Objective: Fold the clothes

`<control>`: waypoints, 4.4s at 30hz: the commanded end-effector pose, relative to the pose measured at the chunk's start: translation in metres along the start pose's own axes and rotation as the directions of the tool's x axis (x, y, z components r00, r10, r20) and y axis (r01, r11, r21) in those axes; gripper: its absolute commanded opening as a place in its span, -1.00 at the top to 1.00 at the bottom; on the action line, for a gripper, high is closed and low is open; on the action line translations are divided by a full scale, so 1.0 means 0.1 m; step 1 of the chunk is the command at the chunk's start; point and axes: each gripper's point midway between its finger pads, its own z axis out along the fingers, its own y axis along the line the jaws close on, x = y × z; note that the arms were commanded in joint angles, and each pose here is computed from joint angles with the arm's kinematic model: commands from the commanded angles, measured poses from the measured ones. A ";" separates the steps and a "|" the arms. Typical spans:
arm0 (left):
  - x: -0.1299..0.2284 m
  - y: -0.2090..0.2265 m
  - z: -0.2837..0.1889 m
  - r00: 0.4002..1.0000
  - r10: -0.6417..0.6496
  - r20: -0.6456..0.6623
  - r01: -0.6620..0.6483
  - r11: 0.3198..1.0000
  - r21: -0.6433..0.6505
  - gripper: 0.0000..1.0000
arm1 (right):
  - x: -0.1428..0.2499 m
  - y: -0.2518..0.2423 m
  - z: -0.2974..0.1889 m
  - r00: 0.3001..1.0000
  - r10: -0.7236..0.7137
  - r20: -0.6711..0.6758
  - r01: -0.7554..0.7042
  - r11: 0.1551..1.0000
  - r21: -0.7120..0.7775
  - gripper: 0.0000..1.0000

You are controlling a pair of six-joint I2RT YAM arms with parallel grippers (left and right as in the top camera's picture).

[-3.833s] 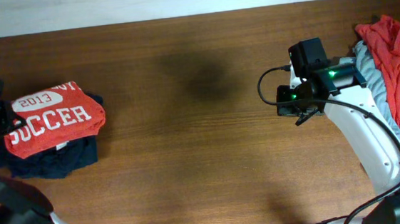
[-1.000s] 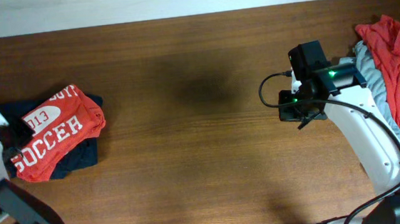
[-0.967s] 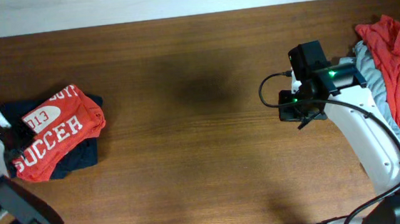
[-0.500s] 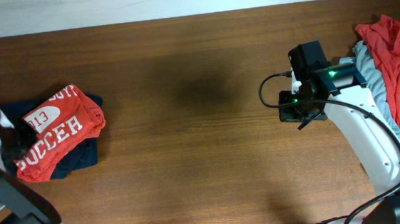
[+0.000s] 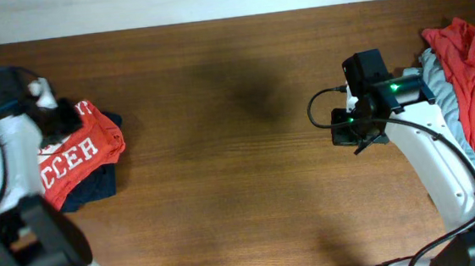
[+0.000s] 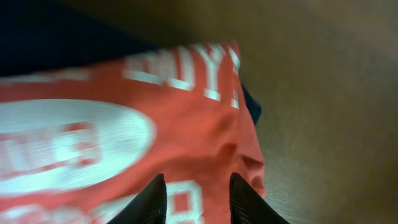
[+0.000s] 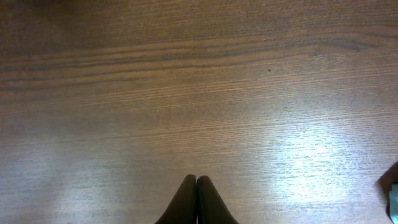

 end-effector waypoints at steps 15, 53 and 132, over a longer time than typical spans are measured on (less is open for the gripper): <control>-0.11 -0.50 -0.16 0.989 0.140 -0.040 -0.139 0.990 0.012 0.33 | -0.02 -0.02 -0.05 1.000 0.008 0.010 -0.008 1.000 0.003 0.91; 1.33 -1.23 -2.66 0.779 0.603 0.171 -0.626 0.744 0.232 -0.98 | 0.84 -0.07 -2.80 0.730 -0.038 0.683 0.220 0.958 -0.182 -0.98; 1.21 -1.26 -2.59 0.752 0.600 0.273 -0.654 0.732 0.191 -0.99 | 0.84 -0.65 0.06 0.555 0.068 0.829 0.023 0.995 -0.097 -0.98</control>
